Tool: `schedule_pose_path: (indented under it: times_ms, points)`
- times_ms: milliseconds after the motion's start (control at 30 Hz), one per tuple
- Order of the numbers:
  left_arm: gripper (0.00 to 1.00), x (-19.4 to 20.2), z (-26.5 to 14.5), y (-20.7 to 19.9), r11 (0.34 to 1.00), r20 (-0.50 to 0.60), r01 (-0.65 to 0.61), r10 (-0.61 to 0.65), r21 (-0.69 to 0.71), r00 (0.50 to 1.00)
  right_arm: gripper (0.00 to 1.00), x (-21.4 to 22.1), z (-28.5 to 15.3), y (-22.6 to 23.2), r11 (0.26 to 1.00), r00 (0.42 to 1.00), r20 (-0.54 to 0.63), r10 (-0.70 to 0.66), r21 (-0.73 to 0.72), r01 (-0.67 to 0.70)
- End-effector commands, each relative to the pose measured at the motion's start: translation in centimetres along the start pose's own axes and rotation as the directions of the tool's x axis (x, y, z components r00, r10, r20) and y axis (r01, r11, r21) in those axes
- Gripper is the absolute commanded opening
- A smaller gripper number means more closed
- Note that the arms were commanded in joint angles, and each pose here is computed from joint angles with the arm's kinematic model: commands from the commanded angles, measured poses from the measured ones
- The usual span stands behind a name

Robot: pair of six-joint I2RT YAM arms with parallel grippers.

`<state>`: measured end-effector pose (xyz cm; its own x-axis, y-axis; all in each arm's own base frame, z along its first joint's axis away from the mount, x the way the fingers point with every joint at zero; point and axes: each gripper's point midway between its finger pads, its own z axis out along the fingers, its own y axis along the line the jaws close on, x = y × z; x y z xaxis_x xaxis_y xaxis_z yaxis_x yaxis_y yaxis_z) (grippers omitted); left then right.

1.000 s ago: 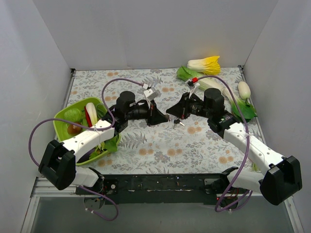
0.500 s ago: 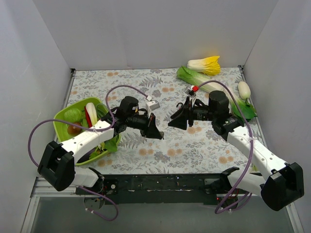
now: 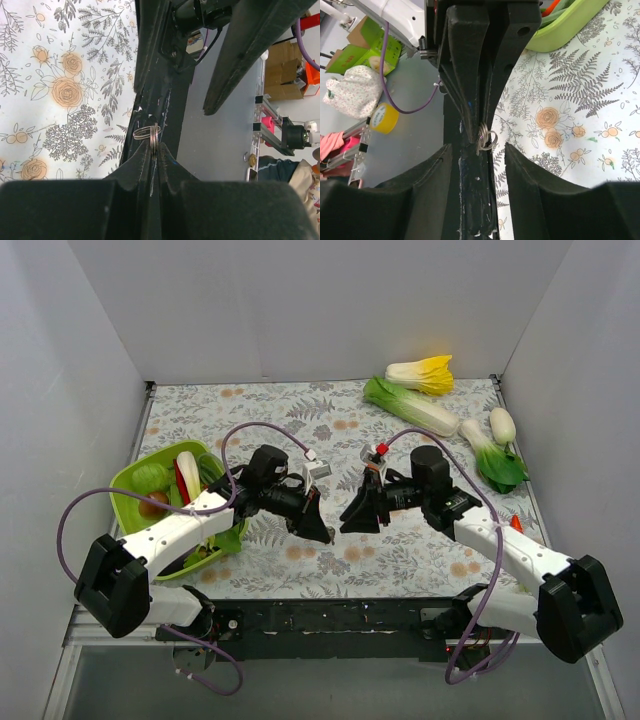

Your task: Unlock with the key

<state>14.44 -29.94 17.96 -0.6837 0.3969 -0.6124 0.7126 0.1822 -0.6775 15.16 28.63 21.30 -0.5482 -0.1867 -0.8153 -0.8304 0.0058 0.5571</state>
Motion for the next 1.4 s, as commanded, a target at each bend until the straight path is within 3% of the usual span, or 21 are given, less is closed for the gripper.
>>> schedule_pose_path:
  times_ms: [0,433,533,700,867,1033,1067,1167,1267,1367]
  points:
    - [0.0,1.0,0.2,-1.1,0.999,-0.028,-0.011,0.012,0.042,1.0,0.5,-0.6,0.9,0.6,0.997,0.999,0.014,-0.036,-0.064,0.037]
    - [0.0,1.2,0.4,-1.1,0.999,-0.034,-0.027,0.029,0.039,0.999,0.38,1.5,3.3,1.0,0.995,0.998,-0.061,-0.003,-0.103,-0.003]
    - [0.0,1.2,0.4,-1.0,0.999,-0.033,-0.031,0.032,0.033,0.999,0.31,1.6,3.5,1.0,0.994,0.998,-0.065,-0.001,-0.105,-0.006]
    - [0.0,1.0,0.3,-0.4,0.999,-0.021,-0.041,0.041,-0.01,0.999,0.04,1.9,3.6,0.9,0.994,0.997,-0.078,0.011,-0.109,-0.02]
    - [0.02,-0.7,0.1,0.3,0.994,0.054,-0.071,0.076,-0.085,0.996,0.01,1.9,3.5,0.8,0.995,0.997,-0.073,0.018,-0.092,-0.025]
    - [0.81,-3.0,-1.5,1.5,0.966,0.209,-0.055,0.109,-0.251,0.972,0.01,0.4,3.3,-0.8,0.998,0.999,0.005,0.036,0.049,-0.037]
    - [0.88,-4.0,-1.8,1.3,0.963,0.263,-0.063,0.133,-0.26,0.956,0.01,-0.7,3.2,-0.7,0.998,0.999,0.048,0.006,0.06,-0.009]
    - [0.98,-5.4,-3.3,0.6,0.959,0.428,-0.02,0.144,-0.281,0.892,0.01,-2.2,3.0,-0.8,0.994,0.989,0.147,0.032,0.1,-0.047]
    - [0.97,-6.7,-4.8,-0.4,0.971,0.595,0.051,0.1,-0.232,0.798,0.01,-4.1,2.7,-0.7,0.991,0.965,0.262,0.025,0.117,-0.057]
    - [0.91,-7.1,-5.2,-1.1,0.983,0.673,0.118,0.01,-0.144,0.74,0.01,-6.1,2.1,-0.3,0.992,0.928,0.374,0.004,0.119,-0.052]
